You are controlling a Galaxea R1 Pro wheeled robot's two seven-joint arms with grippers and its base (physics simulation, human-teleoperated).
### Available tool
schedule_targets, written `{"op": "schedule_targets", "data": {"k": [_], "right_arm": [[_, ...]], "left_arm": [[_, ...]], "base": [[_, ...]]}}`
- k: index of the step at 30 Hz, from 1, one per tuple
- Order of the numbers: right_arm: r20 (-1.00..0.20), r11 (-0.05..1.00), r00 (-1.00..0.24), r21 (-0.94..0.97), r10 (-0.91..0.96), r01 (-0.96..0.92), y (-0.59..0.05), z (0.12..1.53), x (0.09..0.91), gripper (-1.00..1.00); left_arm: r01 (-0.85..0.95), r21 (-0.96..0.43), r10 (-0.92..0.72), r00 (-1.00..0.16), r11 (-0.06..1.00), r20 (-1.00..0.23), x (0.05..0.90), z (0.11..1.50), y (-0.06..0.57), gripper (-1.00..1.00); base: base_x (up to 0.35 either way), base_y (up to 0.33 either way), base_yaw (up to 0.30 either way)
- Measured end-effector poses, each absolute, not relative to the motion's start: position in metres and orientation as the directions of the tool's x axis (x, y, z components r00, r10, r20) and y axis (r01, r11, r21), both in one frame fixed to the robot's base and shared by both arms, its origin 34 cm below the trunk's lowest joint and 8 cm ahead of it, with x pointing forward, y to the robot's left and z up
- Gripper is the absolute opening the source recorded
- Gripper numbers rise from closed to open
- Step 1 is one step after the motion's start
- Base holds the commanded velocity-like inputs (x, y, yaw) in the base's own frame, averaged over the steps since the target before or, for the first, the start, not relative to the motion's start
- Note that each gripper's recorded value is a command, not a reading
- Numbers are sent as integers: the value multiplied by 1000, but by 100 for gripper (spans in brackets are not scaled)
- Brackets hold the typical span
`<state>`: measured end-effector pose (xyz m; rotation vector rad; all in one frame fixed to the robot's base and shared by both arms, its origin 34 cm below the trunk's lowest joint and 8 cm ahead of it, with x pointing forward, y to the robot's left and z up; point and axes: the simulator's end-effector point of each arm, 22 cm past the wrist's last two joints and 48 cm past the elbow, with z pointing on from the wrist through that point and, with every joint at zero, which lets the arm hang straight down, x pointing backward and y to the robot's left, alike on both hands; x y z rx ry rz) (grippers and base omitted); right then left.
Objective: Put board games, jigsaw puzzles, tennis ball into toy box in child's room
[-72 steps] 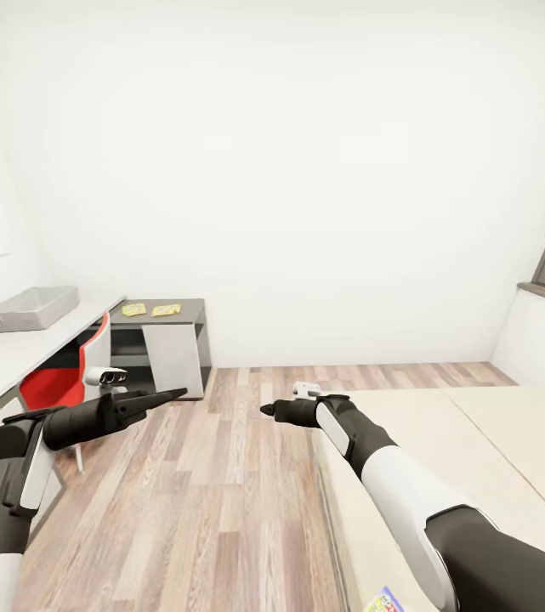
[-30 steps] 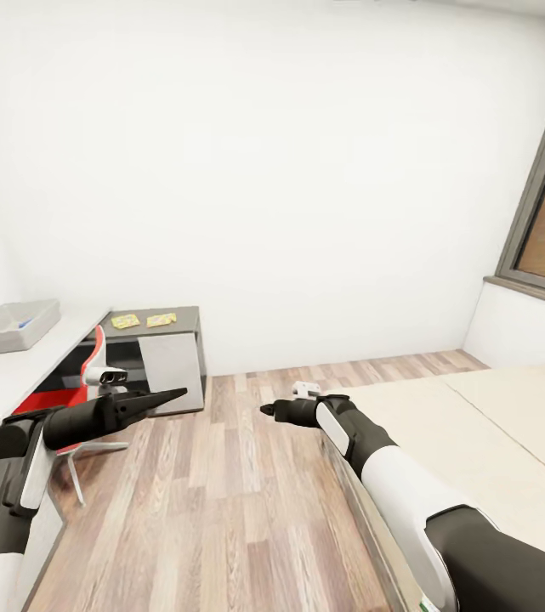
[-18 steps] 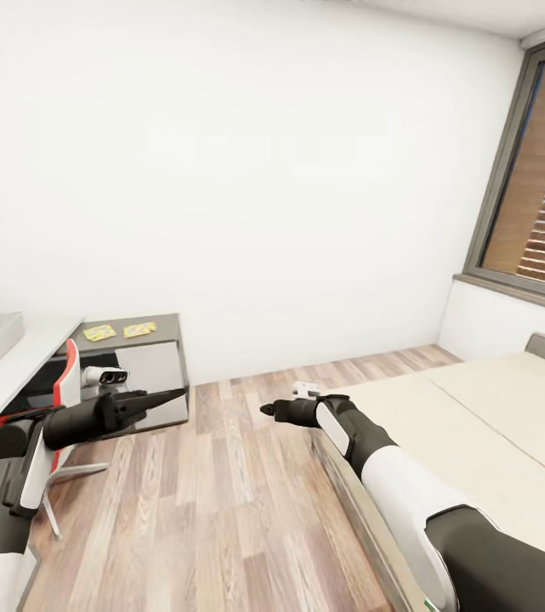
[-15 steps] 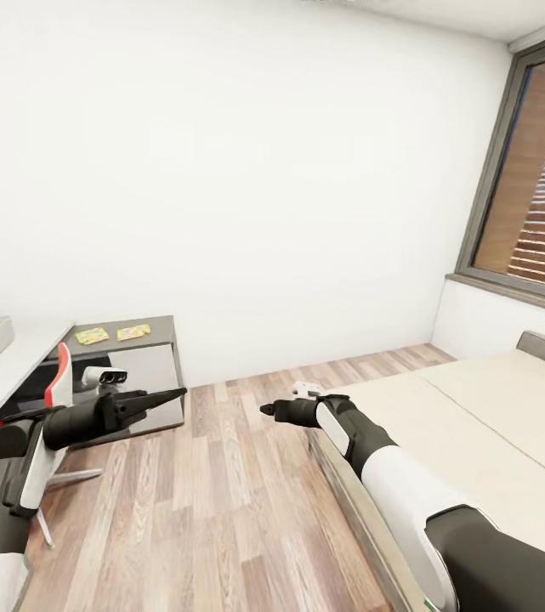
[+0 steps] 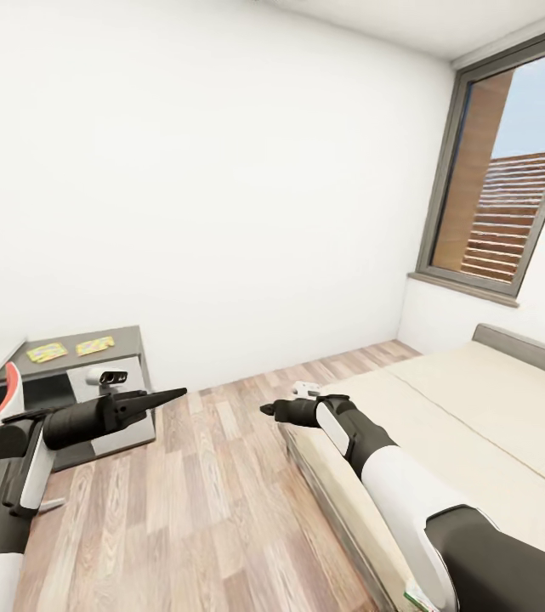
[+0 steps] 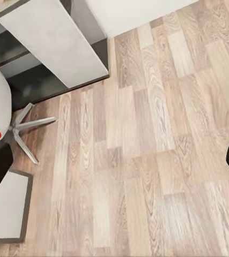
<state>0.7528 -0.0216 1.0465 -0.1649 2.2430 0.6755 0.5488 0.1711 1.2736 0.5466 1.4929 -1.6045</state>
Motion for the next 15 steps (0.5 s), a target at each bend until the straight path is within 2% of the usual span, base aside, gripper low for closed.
{"op": "schedule_targets", "data": {"k": [15], "right_arm": [[-723, 851, -684, 413, 91, -324, -22, 1054, 752, 100]], "left_arm": [[817, -571, -287, -529, 79, -798, 545, 1279, 171, 100]], "base": [[1, 6, -247]]}}
